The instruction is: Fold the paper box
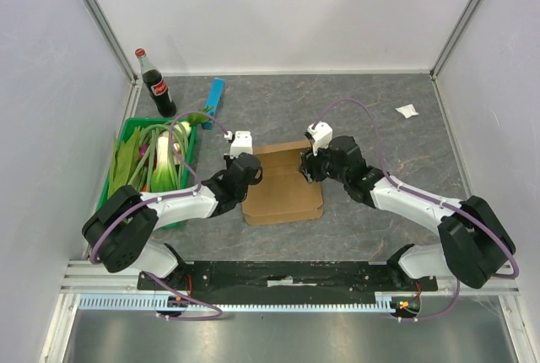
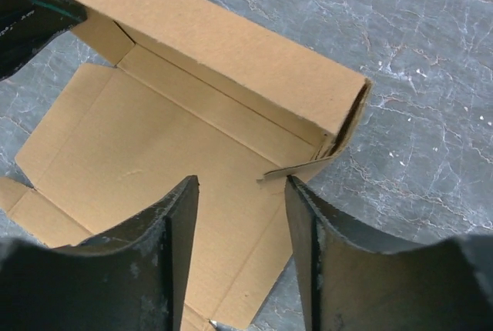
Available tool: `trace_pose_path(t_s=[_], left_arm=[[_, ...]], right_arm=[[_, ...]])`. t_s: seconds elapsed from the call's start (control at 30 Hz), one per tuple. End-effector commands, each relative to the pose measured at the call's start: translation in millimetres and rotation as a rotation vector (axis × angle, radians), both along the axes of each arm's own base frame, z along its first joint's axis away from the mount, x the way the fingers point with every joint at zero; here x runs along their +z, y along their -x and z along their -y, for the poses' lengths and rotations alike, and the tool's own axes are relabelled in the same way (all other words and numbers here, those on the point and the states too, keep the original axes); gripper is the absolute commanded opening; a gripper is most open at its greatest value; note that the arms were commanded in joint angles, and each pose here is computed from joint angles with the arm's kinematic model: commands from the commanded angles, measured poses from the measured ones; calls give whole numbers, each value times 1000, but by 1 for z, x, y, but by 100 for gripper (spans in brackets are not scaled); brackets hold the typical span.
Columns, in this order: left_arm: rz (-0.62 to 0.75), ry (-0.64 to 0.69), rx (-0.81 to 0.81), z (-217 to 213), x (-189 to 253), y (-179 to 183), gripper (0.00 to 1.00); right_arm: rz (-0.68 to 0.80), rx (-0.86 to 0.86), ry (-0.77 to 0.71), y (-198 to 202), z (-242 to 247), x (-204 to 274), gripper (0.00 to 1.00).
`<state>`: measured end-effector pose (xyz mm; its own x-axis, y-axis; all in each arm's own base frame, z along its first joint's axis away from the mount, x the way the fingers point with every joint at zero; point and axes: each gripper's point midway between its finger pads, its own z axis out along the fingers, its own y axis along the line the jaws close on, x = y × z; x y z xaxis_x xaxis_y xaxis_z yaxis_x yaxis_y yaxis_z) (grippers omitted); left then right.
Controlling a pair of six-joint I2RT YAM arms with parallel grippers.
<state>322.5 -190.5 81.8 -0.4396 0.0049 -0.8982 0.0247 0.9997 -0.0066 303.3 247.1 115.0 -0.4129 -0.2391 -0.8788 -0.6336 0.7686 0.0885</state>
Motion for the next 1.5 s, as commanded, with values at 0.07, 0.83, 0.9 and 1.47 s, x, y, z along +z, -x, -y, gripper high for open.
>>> trace_pose_path(t_s=[0.07,0.83,0.9,1.47], left_arm=[[21,16,-6,2,3,1,2],[14,-19,3,-2,-4,1,2],[11,-19,1,-1,-4,0,2],[15,-17,-13,2,-2,0,2]], right_arm=[[47,29,-39,-1,-3,15,49],[44,-568,100,-9,149,49,64],[7,-521,168,-21,144,28,61],[126,44,83,-31,45,-4,54]])
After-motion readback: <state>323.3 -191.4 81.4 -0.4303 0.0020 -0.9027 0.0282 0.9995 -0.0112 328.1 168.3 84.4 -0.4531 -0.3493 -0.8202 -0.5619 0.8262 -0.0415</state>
